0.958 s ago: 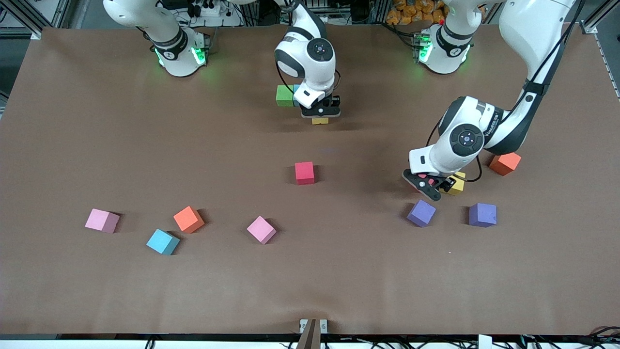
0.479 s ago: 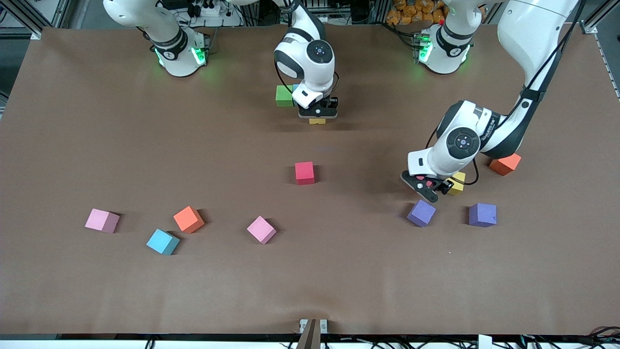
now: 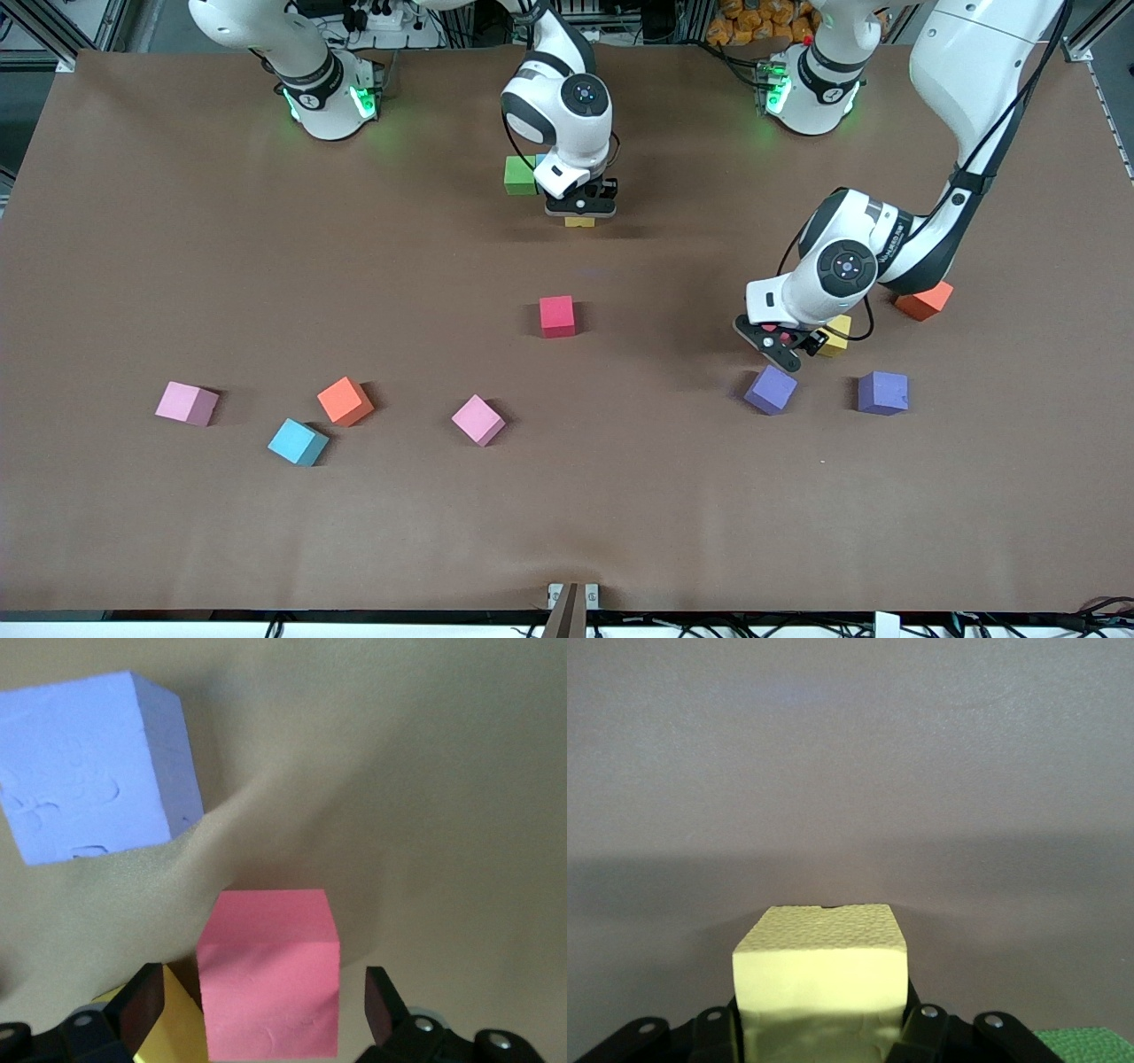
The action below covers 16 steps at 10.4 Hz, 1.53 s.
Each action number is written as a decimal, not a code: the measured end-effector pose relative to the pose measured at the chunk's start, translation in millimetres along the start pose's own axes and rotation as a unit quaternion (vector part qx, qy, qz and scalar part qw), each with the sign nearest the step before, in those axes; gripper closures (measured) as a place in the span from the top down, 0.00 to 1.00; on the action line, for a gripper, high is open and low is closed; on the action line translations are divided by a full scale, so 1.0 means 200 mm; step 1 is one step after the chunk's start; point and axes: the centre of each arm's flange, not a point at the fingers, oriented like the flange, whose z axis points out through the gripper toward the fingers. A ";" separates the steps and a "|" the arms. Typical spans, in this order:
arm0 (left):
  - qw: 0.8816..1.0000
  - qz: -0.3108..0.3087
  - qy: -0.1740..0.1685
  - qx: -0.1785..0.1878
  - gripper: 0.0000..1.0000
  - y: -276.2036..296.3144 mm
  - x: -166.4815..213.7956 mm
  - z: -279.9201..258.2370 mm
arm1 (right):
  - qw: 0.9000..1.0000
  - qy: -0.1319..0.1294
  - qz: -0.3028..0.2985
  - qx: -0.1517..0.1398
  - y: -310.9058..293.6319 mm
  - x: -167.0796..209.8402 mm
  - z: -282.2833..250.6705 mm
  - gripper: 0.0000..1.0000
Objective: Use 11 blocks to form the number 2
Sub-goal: 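Grasp the red cube with the left gripper while the right gripper holds the yellow cube, then carry the red cube toward the row while the right gripper releases yellow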
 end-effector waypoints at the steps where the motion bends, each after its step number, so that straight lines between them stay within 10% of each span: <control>1: 1.000 0.000 0.000 -0.001 1.00 0.00 -0.01 0.02 | 1.000 0.000 -0.001 0.000 0.00 0.00 0.00 0.67; 5: 1.000 -0.020 -0.005 -0.007 0.92 0.00 -0.04 0.07 | 1.000 -0.001 -0.001 -0.003 0.00 -0.01 0.02 1.00; 8: 1.000 -0.028 -0.005 -0.007 0.62 0.00 -0.04 0.07 | 1.000 -0.001 -0.001 -0.003 0.00 -0.01 0.02 1.00; 16: 0.994 -0.104 0.019 0.001 0.59 0.09 0.03 -0.04 | 1.000 0.001 0.001 -0.002 0.00 0.00 0.01 1.00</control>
